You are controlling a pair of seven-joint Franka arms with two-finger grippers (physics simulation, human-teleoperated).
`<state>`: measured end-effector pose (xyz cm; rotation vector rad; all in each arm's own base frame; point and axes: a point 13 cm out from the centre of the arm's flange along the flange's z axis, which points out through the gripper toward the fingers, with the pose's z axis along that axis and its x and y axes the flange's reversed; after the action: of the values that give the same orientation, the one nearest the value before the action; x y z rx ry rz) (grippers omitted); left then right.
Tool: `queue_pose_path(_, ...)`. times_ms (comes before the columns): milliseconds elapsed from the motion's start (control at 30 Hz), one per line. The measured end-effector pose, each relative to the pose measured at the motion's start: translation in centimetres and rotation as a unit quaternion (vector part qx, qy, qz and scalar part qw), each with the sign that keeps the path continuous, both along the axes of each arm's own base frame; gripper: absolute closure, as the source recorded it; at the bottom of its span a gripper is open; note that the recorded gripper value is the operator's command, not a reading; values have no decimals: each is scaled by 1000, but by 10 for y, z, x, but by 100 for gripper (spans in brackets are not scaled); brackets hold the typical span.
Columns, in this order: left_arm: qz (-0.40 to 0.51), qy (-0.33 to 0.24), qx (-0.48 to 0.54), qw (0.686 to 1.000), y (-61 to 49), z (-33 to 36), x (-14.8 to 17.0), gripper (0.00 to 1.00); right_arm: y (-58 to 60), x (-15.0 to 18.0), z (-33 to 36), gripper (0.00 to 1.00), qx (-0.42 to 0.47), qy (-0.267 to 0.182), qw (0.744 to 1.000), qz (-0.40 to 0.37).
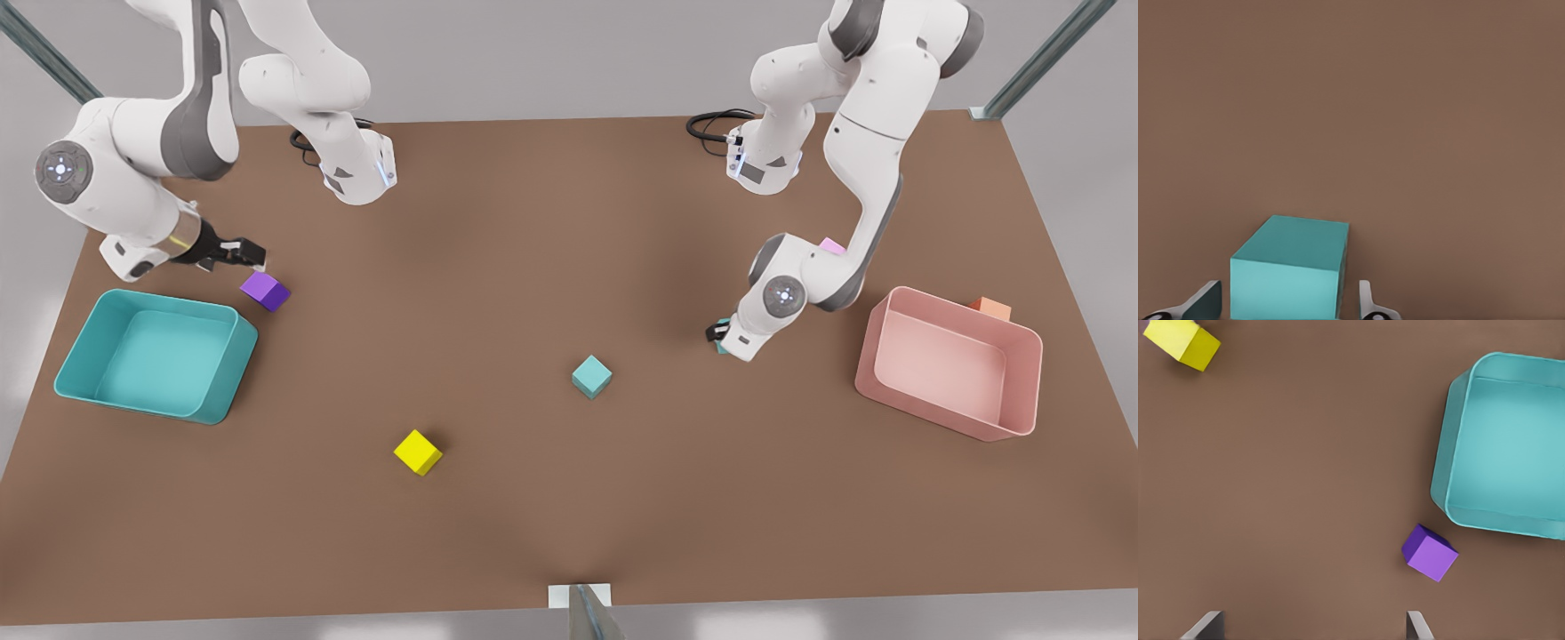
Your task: Stack the two blue cubes on top of each other
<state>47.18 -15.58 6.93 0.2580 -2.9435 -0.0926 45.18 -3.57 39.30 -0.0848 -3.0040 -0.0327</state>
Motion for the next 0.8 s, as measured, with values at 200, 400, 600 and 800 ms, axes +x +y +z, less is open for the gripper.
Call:
queue_pose_path(200,-1,5,-3,1000,-1,-12,-1,0,-4,23,17,0,-49,-44,997,30)
queue_pose_path(400,2,7,-4,1000,1,-16,0,0,8,35,31,0,-62,-62,995,41)
queue_pose_path(600,4,2,-3,1000,2,-13,5,36,7,45,36,0,-63,-60,996,36)
queue_pose_path(800,-6,-38,-10,999,-38,42,51,35,6,43,37,0,-63,-54,996,31)
